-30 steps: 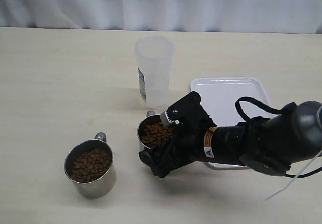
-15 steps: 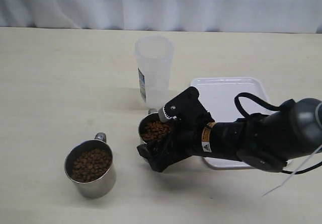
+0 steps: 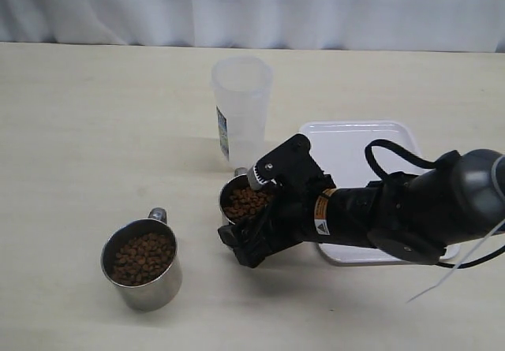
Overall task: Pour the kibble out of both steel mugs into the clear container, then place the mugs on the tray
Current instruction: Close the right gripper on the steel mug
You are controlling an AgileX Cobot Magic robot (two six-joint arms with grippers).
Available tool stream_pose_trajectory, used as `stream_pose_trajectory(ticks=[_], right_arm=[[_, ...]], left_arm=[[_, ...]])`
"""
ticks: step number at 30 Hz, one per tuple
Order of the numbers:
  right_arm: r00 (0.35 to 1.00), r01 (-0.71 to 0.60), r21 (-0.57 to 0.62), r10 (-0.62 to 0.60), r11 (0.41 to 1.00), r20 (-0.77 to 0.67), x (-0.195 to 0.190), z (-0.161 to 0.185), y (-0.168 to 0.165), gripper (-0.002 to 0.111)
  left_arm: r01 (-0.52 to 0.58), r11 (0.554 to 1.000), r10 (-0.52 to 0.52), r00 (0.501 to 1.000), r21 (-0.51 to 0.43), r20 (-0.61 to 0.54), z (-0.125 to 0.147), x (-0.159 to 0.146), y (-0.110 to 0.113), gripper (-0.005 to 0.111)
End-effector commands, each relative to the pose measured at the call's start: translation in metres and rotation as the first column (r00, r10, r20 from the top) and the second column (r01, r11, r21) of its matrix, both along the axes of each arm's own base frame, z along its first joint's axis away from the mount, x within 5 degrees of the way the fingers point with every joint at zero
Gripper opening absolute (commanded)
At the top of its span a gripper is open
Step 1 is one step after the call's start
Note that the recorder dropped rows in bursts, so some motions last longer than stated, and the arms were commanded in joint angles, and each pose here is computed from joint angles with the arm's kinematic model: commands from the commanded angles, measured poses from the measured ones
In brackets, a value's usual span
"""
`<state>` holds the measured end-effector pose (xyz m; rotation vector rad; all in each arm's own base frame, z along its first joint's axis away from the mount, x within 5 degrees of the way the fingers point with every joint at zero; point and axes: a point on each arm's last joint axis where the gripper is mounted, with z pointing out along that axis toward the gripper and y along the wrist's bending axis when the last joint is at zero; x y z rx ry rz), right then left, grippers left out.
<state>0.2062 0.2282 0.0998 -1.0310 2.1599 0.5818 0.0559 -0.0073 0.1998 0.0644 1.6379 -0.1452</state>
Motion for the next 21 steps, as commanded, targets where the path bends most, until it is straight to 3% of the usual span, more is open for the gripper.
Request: stream_pose_trajectory(ticks=[1,18,20,21], right_arm=[[1.0,0.0,0.009,0.0,1.0,-0.003,0.0011,-0.0025,0.0015,0.1],[1.0,0.013,0.003,-0.012,1.0,-0.013,0.0076,-0.0052,0.0071,0.1],[1.0,0.015,-0.01,-0.015,1.0,-0.018,0.0074,-0.0061,0.0062,0.093],[1.0,0.015,-0.012,-0.016,1.0,-0.018,0.0074,-0.0062,0.0061,0.084]], left_arm=[[0.0,1.0,0.0,1.0,-0.008,0.013,0.0007,0.0,-0.0001,0.0],[0.0,1.0,0.0,1.0,-0.008,0.009,0.0003,-0.0001,0.0,0.0],[0.0,1.0,0.0,1.0,-0.008,0.009,0.0003,-0.0001,0.0,0.0],[0.0,1.0,0.0,1.0,-0.008,0.009,0.0003,-0.0001,0.0,0.0]])
